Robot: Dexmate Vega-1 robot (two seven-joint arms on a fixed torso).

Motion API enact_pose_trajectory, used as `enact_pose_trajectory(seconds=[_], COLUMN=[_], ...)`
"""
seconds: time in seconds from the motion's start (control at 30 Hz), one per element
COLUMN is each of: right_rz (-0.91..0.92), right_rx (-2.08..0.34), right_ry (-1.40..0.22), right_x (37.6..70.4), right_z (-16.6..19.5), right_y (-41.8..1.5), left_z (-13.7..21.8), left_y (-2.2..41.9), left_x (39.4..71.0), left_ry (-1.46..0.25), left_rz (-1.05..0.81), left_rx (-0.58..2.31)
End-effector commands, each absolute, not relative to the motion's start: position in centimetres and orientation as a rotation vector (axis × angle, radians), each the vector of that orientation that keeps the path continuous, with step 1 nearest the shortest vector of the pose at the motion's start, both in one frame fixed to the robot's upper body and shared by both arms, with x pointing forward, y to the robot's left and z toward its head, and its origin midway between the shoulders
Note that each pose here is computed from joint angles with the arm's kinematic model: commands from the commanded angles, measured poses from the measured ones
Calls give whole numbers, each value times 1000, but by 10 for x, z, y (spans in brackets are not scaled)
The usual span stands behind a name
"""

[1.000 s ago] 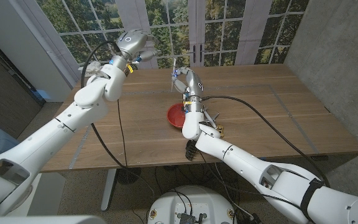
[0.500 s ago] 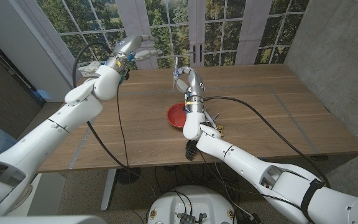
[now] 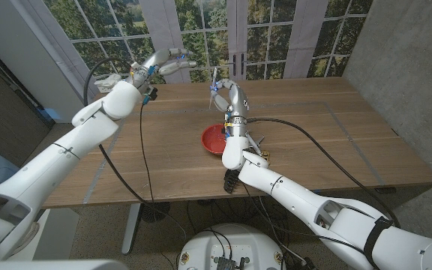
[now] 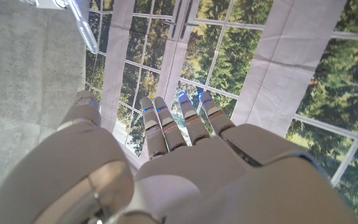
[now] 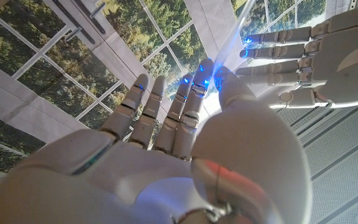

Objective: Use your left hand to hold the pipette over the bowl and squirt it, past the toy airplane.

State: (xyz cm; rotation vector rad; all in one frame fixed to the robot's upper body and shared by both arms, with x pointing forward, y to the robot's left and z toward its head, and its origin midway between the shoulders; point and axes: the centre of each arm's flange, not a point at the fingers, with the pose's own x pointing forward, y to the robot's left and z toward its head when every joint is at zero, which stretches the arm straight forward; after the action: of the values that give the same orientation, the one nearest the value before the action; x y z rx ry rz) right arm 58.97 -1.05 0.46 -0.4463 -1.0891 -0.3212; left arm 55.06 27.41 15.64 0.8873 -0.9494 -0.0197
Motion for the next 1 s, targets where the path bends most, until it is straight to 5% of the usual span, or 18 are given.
enact_pose_trajectory(seconds=[0.03, 1.0], right_rz=[-323, -291], right_rx=[-417, -415], right_ry=[-1117, -1208], right_x=[587, 575], right_z=[3, 2], right_y=[-14, -7], left_z=[146, 136], left_y=[279, 259], left_x=[563, 582], left_ry=[-901, -782], left_rz=[-220, -442], left_rx=[693, 482])
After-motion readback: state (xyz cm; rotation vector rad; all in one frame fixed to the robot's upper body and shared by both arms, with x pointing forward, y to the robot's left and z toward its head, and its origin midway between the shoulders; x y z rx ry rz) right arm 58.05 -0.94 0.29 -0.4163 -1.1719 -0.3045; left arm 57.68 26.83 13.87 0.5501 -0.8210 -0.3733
